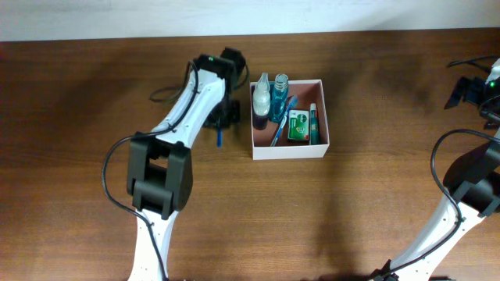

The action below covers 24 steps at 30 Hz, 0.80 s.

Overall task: Pack container
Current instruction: 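Lift the razor and carry it over the pink box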

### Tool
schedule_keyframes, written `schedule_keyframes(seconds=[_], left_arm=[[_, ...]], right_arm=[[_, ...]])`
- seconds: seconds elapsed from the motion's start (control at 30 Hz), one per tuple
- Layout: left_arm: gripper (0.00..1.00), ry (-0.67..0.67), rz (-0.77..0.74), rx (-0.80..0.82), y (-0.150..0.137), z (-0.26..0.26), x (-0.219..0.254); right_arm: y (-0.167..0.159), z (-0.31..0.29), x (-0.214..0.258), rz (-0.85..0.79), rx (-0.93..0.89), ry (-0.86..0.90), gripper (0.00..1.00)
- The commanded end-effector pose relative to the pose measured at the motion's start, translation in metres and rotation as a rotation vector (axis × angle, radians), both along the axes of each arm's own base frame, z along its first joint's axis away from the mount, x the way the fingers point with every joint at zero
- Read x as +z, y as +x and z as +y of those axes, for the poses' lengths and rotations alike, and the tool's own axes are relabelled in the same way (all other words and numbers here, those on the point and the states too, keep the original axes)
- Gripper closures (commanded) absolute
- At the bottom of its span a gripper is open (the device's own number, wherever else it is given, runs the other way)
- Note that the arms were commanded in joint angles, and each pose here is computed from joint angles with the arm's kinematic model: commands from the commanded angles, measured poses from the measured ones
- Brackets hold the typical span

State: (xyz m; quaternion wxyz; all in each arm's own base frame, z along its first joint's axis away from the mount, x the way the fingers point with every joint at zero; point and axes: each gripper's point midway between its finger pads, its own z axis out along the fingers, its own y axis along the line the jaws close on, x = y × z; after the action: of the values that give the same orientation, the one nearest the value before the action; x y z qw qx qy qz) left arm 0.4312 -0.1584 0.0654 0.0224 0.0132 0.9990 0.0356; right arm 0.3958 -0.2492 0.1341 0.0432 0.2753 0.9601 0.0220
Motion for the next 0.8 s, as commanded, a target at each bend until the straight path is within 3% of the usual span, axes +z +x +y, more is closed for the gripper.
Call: schedule_keyframes(seconds=[0.0,0.37,0.57,0.77], left_arm=[[0.91,-0.005,-0.099,-0.011,0.023,0.000,0.033],[0.91,-0.147,-0.518,-0.006,0.068,-0.018,0.188],[0.90,-0.238,-0.689,-0.054,0.063,-0.049,0.248],[0.91,-0.302,-0.729,-0.160,0.043,-0.107,0.261]], right_arm=[[-0.002,-0.001,0.011,-0.016,-0.003,-0.016,0.01],[-0.002,-0.001,0.011,-0.016,-0.003,-0.016,0.01],[-0.002,-0.001,0.011,-0.016,-0.003,-0.016,0.01],[-0.002,-0.001,0.011,-0.016,-0.003,-0.016,0.01]])
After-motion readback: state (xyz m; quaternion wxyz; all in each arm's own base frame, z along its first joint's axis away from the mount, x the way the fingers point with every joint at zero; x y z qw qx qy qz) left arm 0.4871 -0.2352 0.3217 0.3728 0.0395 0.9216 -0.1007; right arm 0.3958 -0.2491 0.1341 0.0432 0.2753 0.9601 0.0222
